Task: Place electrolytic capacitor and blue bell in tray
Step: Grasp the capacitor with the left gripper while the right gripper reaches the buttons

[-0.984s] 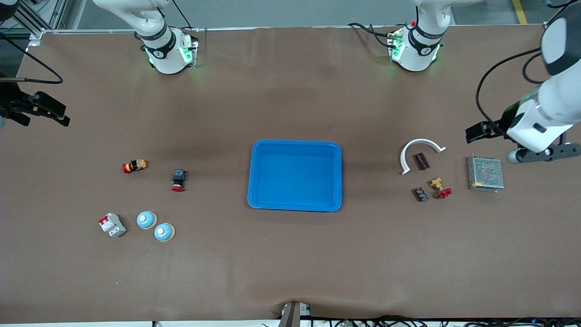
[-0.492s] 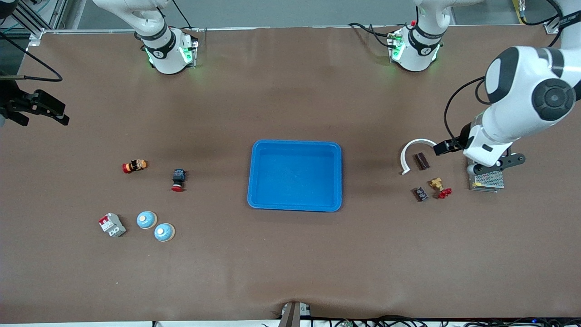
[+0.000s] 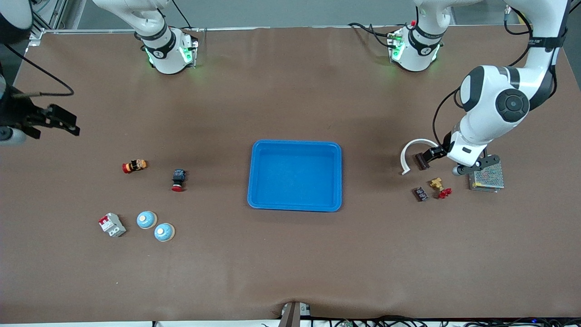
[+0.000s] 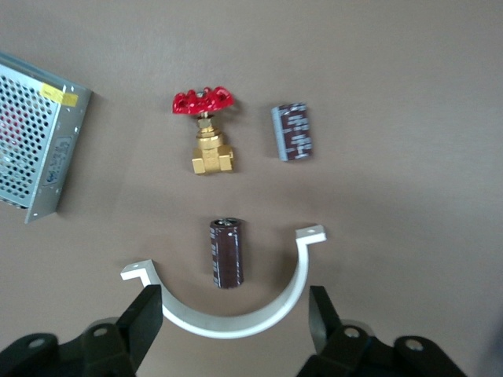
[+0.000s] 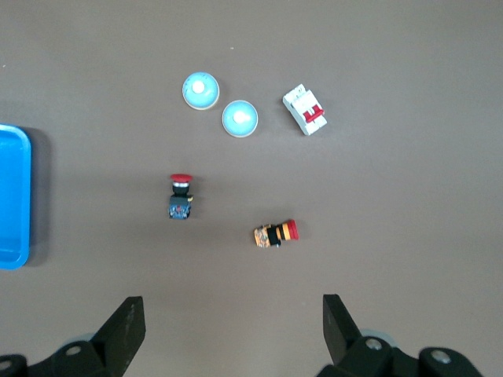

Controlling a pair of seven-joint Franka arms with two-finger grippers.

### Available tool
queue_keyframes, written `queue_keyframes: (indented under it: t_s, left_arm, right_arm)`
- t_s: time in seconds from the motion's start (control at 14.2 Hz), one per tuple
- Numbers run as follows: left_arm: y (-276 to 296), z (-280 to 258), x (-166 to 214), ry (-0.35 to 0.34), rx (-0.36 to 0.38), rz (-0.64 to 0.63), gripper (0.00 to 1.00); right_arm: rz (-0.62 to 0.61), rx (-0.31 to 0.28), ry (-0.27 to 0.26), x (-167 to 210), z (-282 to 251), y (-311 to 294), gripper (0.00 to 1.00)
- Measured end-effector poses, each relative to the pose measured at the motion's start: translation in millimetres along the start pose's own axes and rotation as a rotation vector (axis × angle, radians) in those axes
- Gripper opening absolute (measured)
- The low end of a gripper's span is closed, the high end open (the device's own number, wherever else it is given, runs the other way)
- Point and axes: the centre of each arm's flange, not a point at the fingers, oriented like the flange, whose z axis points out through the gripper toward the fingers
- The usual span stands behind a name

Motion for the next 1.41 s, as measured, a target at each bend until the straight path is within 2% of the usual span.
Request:
queue_keyframes:
  t_s: [0.07, 0.14, 0.28, 0.63, 1.05, 1.41]
  left_arm:
    - [-3, 10, -2, -0.004, -0.001, -0.005, 0.71]
    - [-6, 18, -2, -0.006, -0.003, -0.009, 0.71]
    - [-7, 32, 0, -0.009, -0.009, -0.016, 0.62]
    - [-10, 76, 2, -0.026, -0.024, -0.032, 0.61]
    - [-12, 110, -1, -0.067, -0.023, -0.039, 0.60]
    - [-15, 123, -3, -0.079, 0.001, -0.011, 0.54]
  right_arm:
    - [-0.010, -0.001, 0.002, 11, 14, -2, 1.00]
    - [-0.022, -0.001, -0.006, 20, 30, -6, 1.00]
    - [-0.044, -0.001, -0.017, 39, 61, -17, 1.00]
    - [-0.142, -0.001, -0.025, 69, 122, -28, 1.00]
    - [-0.210, 0.003, -0.064, 87, 187, -28, 1.00]
    - [-0.367, 0.005, -0.054, 98, 222, -27, 1.00]
